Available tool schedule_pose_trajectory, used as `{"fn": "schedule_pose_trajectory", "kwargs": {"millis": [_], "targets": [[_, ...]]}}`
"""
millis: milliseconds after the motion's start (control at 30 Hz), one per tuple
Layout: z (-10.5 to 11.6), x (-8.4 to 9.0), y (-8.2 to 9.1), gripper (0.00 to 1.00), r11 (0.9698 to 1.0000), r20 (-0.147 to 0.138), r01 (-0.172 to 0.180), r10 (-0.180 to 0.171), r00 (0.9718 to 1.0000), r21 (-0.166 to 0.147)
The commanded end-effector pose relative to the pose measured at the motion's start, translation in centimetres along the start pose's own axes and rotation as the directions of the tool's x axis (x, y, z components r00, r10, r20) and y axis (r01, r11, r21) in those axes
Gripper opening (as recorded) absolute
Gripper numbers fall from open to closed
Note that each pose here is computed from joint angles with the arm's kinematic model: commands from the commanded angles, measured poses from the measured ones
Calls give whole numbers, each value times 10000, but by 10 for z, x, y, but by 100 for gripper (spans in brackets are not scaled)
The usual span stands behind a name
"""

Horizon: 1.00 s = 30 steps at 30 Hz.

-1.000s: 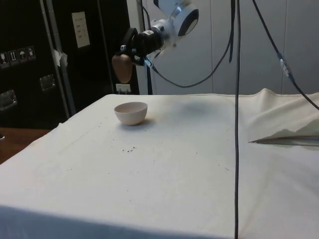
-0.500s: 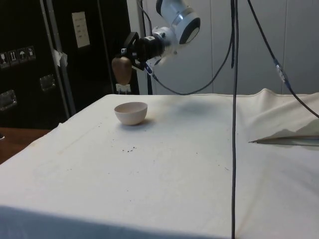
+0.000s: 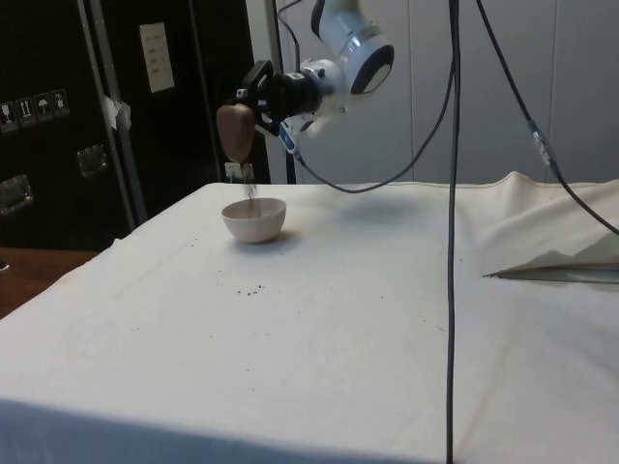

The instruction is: Pour the coffee beans from the cup into the bowl.

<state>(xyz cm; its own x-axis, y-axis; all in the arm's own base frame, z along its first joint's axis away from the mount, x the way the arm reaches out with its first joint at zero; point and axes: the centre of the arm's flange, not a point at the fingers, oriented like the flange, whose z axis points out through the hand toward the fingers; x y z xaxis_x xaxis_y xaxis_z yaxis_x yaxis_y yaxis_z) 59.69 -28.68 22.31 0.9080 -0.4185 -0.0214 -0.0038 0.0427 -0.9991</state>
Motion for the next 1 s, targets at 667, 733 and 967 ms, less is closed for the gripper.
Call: {"fn": "schedule_pose_trajectory", "kwargs": {"millis": [667, 733, 967], "targets": [[0, 0, 1, 0, 10000, 9, 84, -84, 10000, 26], [0, 0, 1, 0, 9999, 3, 107, -107, 9999, 18], [1, 0, 1, 0, 9998, 21, 181, -181, 9998, 5]]}}
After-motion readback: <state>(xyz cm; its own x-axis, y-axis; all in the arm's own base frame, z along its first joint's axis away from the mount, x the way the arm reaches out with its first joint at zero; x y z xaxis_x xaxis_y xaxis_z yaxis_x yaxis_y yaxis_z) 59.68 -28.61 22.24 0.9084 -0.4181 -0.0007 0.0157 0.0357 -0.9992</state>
